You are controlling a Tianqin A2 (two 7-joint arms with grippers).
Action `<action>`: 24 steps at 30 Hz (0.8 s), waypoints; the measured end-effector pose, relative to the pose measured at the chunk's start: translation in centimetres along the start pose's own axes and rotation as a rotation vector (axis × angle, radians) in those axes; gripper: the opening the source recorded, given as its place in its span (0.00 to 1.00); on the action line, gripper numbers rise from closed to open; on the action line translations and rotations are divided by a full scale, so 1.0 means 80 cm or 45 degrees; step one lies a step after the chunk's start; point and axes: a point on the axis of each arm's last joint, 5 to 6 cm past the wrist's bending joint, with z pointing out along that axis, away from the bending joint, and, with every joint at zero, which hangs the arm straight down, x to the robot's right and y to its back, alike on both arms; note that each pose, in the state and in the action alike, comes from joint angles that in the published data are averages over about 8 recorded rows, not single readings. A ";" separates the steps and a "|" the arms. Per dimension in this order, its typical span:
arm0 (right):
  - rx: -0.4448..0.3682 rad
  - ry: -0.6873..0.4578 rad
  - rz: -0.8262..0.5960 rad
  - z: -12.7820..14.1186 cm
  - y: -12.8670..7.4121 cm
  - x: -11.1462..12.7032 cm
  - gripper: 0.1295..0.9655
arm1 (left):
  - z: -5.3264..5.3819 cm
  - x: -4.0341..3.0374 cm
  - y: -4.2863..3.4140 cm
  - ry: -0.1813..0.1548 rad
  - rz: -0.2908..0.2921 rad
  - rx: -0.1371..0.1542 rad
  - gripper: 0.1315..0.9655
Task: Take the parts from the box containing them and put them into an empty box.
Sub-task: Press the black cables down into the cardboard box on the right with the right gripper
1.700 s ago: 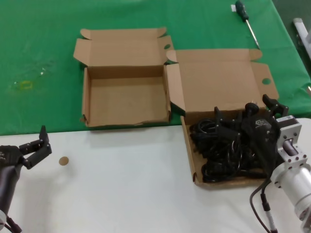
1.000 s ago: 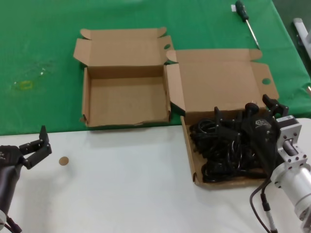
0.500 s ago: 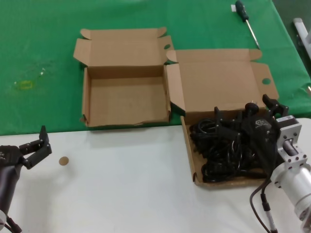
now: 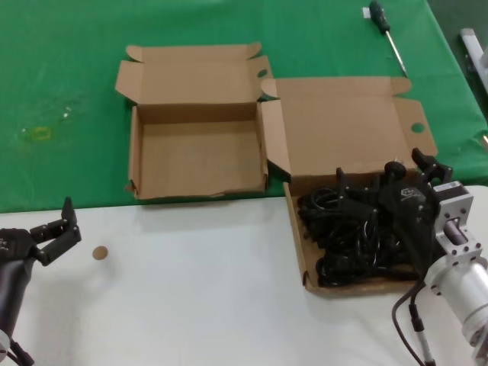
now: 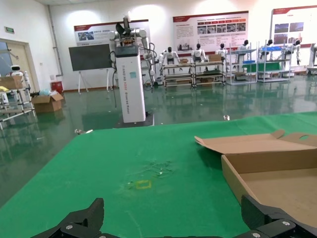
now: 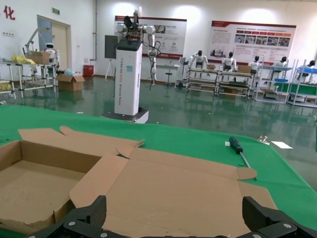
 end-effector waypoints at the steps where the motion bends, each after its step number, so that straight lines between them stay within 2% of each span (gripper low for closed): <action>1: 0.000 0.000 0.000 0.000 0.000 0.000 1.00 | 0.000 0.0000 0.0000 0.000 0.000 0.000 1.00; 10: 0.000 0.000 0.000 0.000 0.000 0.000 1.00 | 0.000 0.0000 0.0000 0.000 0.000 0.000 0.99; 19: -0.001 0.005 0.000 0.000 0.001 0.001 1.00 | 0.000 0.0000 0.0000 0.000 0.000 0.000 0.91; 24: -0.002 0.002 -0.008 0.001 0.003 0.004 1.00 | 0.000 0.0000 0.0000 0.000 0.000 0.000 0.80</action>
